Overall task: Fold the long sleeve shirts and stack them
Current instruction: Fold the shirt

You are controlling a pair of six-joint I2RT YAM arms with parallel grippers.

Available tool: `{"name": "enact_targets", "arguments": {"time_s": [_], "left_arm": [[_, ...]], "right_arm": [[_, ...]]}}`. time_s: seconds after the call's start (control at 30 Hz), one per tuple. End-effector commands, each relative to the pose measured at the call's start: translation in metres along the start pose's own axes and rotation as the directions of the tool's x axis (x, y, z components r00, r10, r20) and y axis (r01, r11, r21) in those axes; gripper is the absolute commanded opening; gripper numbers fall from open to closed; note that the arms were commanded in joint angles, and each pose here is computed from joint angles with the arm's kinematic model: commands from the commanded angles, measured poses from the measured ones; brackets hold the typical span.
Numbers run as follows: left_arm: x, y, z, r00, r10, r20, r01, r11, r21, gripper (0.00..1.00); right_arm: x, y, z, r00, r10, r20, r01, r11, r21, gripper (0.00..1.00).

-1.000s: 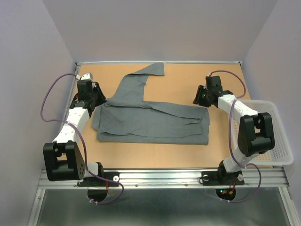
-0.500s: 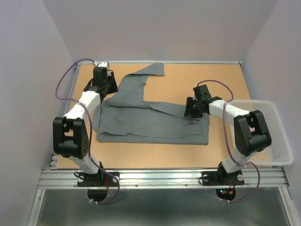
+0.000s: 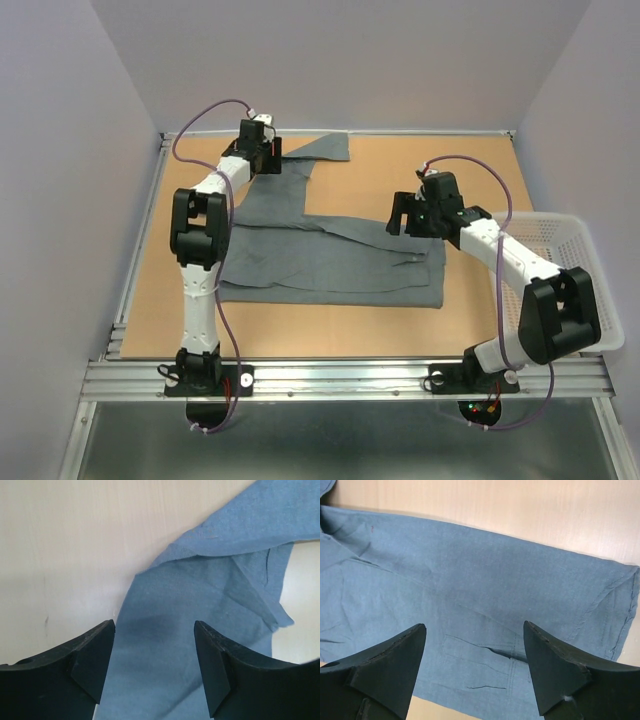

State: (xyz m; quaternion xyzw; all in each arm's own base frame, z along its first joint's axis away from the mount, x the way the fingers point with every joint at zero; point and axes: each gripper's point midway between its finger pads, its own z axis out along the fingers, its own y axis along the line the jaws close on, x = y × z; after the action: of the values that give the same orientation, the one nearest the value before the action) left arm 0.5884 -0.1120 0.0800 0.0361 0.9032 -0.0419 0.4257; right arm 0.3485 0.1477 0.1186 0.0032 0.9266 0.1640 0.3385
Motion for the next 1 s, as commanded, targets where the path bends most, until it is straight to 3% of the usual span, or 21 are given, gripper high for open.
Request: {"name": "enact_targets", "arguments": {"time_s": [0.0, 0.27, 0.6, 0.7, 0.77, 0.83, 0.87, 0.97], "left_arm": [[-0.042, -0.001, -0.001, 0.995, 0.052, 0.087, -0.054, 0.998, 0.024, 0.74], [-0.024, 0.017, 0.034, 1.0, 0.004, -0.001, -0.004, 0.999, 0.052, 0.67], [0.005, 0.018, 0.044, 0.993, -0.006, -0.114, 0.013, 0.998, 0.06, 0.6], [0.015, 0.01, 0.039, 0.991, 0.011, -0.133, 0.001, 0.996, 0.09, 0.45], [0.022, -0.001, 0.031, 0.989, 0.032, -0.145, -0.016, 0.994, 0.111, 0.26], [0.026, -0.01, 0.023, 0.988, 0.048, -0.15, -0.027, 0.99, 0.14, 0.18], [0.028, -0.018, 0.014, 0.986, 0.061, -0.154, -0.037, 0.987, 0.155, 0.04], [0.032, -0.032, -0.011, 0.984, 0.088, -0.155, -0.06, 0.982, 0.177, 0.0]], "right_arm": [[-0.007, 0.015, -0.012, 0.998, -0.034, 0.046, 0.037, 0.997, -0.063, 0.84], [0.003, 0.015, -0.019, 0.999, -0.031, 0.045, 0.034, 0.997, -0.075, 0.84], [0.001, 0.019, -0.023, 0.998, -0.025, 0.058, 0.03, 0.995, -0.094, 0.84], [0.002, 0.02, -0.023, 0.998, -0.019, 0.057, 0.024, 0.995, -0.101, 0.84], [0.0, 0.022, -0.024, 0.998, -0.018, 0.061, 0.025, 0.994, -0.109, 0.84], [-0.006, 0.025, -0.025, 0.997, -0.016, 0.07, 0.024, 0.993, -0.12, 0.84], [-0.013, 0.028, -0.026, 0.996, -0.008, 0.084, 0.018, 0.992, -0.124, 0.84], [-0.022, 0.032, -0.021, 0.995, 0.032, 0.09, -0.02, 0.991, -0.129, 0.84]]}}
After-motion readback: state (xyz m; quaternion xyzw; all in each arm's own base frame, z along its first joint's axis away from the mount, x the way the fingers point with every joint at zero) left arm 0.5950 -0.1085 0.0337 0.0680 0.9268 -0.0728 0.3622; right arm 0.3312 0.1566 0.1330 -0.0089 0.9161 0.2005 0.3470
